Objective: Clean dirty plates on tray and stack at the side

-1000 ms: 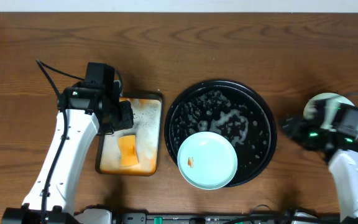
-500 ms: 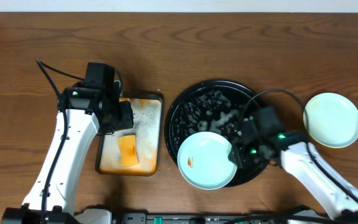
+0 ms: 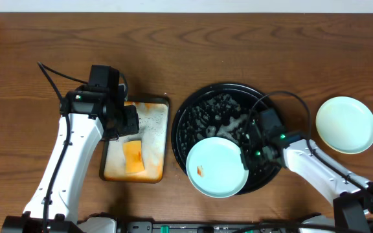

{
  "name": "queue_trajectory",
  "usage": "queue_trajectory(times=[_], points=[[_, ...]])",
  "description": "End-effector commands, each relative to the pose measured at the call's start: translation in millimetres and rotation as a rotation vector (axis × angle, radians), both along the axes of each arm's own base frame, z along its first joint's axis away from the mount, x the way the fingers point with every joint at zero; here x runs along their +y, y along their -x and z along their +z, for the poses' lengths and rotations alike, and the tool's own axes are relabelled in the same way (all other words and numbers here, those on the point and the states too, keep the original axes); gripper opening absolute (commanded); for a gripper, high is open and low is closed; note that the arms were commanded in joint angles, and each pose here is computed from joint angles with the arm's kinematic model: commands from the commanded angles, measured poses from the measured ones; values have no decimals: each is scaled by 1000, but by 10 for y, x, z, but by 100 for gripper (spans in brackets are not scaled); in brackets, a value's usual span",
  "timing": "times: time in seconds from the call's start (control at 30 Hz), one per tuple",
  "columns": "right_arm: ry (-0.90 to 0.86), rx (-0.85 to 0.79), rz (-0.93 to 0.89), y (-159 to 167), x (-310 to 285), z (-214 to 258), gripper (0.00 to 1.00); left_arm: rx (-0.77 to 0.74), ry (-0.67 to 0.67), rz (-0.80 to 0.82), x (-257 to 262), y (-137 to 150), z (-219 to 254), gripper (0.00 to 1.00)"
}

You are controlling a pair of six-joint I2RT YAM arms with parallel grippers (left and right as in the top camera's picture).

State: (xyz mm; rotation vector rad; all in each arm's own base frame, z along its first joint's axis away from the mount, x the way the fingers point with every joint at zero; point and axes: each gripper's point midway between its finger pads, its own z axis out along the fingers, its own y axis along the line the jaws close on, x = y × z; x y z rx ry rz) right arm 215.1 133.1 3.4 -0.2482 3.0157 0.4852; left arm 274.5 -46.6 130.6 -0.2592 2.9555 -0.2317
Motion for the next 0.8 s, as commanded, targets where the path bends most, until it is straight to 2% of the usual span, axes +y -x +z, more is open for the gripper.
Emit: queue_trajectory(times=[0.0, 0.17, 0.3, 0.57, 0.67, 0.77], points=[[69, -104, -111, -407, -218, 158, 1, 3, -2, 0, 7, 6, -3, 40], [151, -208, -248, -754, -526, 261, 1, 0, -2, 0, 7, 0, -1, 40], [137, -290, -215, -929, -518, 328, 1, -6, -2, 0, 6, -15, 1, 40], [139, -299, -202, -941, -513, 332, 1, 38, -5, 1, 14, 85, -126, 41], [139, -298, -202, -940, -515, 332, 1, 98, -7, 23, 29, 242, -347, 41], [139, -298, -202, -941, -514, 332, 1, 120, -8, 36, 37, 337, -600, 47]])
